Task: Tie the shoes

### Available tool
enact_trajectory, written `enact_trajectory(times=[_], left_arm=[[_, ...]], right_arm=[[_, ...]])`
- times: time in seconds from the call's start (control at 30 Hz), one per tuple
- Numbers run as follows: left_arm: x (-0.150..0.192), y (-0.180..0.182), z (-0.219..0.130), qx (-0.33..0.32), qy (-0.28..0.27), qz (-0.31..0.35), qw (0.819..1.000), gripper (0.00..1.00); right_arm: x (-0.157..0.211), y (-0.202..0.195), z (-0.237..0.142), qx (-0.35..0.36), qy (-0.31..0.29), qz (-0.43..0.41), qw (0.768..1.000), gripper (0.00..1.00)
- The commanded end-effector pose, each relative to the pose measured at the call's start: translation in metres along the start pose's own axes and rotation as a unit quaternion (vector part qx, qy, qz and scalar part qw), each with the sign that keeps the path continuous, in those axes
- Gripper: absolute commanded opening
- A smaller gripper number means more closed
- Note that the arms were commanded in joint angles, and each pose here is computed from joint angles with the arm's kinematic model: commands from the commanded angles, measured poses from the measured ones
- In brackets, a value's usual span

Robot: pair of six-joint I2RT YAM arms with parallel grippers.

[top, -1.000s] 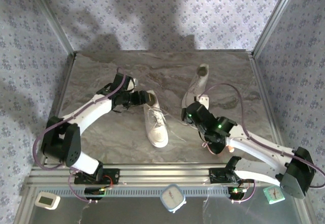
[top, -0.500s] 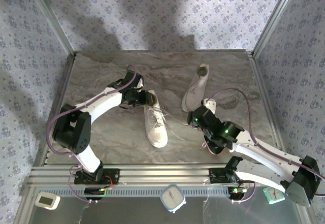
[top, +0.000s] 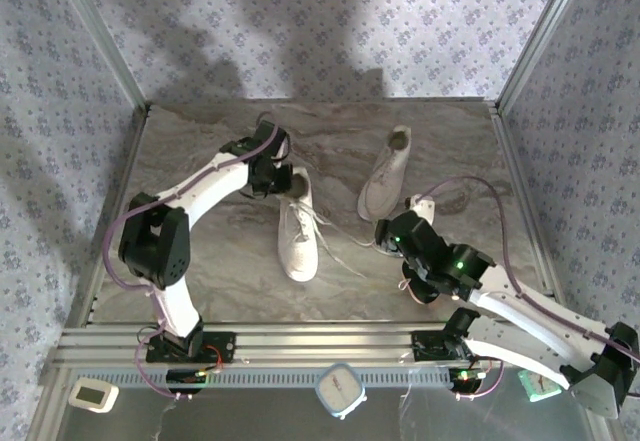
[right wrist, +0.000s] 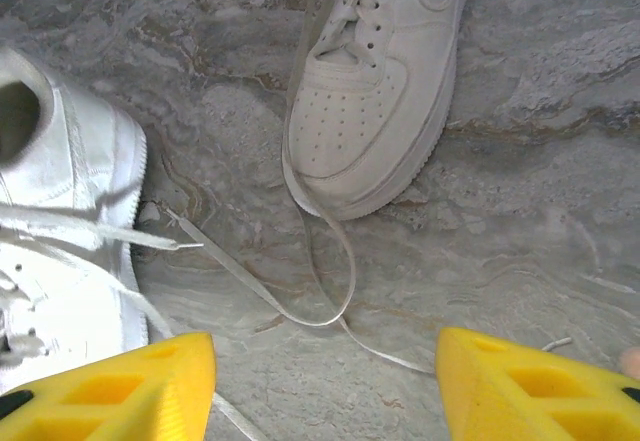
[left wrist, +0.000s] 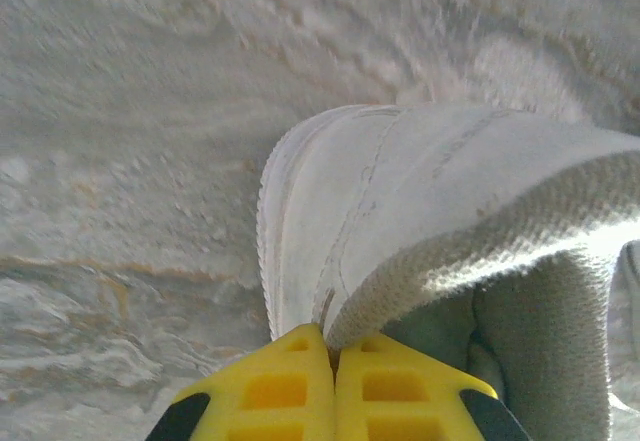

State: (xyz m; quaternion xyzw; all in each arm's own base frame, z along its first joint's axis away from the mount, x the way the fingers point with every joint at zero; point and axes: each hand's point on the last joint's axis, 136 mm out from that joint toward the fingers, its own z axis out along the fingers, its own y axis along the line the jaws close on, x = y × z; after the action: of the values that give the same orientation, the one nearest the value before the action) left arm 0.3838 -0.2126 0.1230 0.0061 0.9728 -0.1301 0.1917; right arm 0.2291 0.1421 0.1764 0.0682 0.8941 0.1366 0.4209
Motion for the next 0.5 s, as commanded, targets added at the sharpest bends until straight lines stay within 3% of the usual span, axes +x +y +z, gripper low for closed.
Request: enact_trajectory(times=[0.0,0.47], left_arm=[[-0.063,0.003,-0.025,0.003,-0.07,0.005,0.998,0.0],[-0.192,0.03,0.01,0.022,-0.101,0.024,0.994,0.0]], right_arm=[[0.0,-0.018,-0.006,0.033,-0.007,-0.002,0.999,0.61],[0.011,-0.046,-0.017,0.069,0.005,0.001,0.998,0.61]])
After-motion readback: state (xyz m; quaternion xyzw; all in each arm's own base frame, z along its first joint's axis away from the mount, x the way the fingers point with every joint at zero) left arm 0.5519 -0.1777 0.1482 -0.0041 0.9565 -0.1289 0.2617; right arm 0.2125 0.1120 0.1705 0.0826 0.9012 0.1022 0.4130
